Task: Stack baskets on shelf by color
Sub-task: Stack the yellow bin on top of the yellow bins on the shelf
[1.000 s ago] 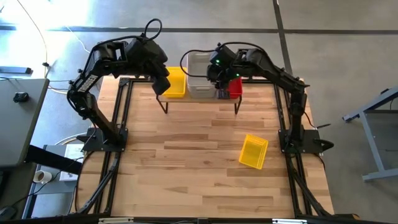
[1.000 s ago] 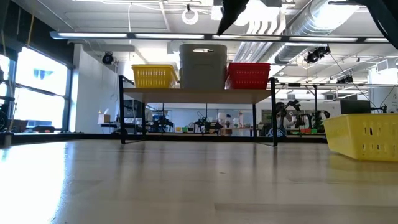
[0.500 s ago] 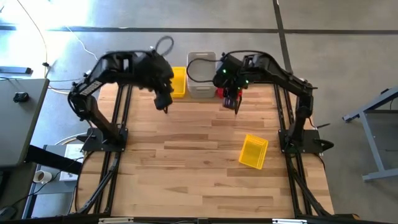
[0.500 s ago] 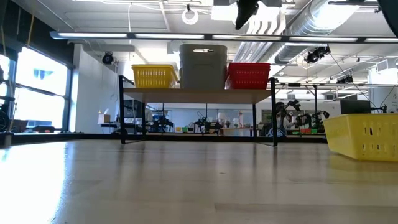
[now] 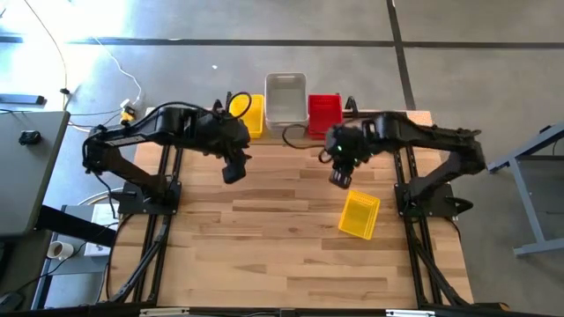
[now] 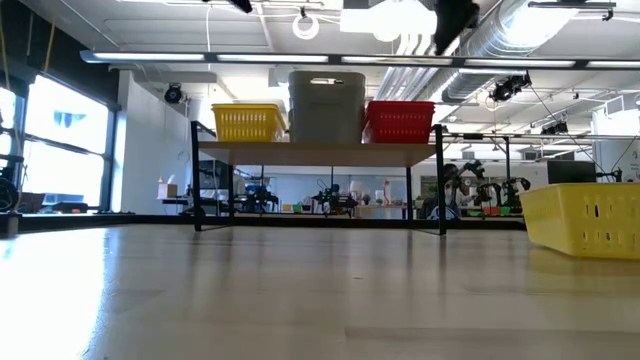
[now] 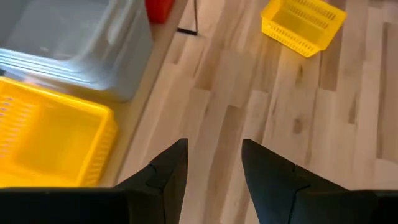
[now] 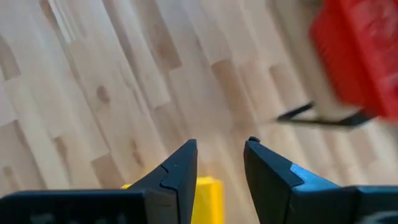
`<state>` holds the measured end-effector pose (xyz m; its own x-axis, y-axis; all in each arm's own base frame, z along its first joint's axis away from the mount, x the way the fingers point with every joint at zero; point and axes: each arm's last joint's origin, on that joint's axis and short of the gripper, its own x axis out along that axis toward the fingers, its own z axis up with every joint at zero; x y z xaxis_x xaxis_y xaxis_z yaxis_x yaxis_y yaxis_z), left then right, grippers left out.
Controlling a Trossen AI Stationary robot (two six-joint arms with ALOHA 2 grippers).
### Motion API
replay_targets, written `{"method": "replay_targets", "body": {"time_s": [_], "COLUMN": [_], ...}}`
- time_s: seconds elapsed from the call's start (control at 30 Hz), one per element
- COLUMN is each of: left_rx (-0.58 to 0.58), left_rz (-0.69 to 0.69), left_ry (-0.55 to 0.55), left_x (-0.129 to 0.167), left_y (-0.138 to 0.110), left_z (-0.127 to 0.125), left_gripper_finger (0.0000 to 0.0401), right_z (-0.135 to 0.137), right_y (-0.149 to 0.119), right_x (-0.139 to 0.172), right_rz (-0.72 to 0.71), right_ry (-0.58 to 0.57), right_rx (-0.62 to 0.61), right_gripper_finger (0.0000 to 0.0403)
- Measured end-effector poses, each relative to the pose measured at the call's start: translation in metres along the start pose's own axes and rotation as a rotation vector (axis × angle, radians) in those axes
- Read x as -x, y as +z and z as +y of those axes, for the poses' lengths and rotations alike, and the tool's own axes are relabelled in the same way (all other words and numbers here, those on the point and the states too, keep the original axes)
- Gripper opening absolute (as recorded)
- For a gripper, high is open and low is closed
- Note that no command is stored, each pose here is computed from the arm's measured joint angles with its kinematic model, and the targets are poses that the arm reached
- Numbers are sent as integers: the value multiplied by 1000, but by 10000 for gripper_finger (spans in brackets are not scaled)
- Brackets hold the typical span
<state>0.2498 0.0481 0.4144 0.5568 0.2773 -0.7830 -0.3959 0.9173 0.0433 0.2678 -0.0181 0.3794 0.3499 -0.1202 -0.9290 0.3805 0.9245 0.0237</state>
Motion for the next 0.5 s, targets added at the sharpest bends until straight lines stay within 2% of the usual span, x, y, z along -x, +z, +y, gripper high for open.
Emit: {"method": "replay_targets", "body": {"time_s": [0.23,0.5], "left_rx": [-2,-38], "left_rz": [-9,54], "left_ry": [-43,-78], "left_x": [-16,-33], "left_y": [-15,-32], "left_z": [-11,-33], "left_gripper_finger": [142,142], "right_z": [27,60], "right_y": [-43,-83], "right_x": [-14,-41], "right_rz": [47,129], "right_ry": [41,47], "right_rx": [-94,-107], "right_gripper_finger": [118,118]}}
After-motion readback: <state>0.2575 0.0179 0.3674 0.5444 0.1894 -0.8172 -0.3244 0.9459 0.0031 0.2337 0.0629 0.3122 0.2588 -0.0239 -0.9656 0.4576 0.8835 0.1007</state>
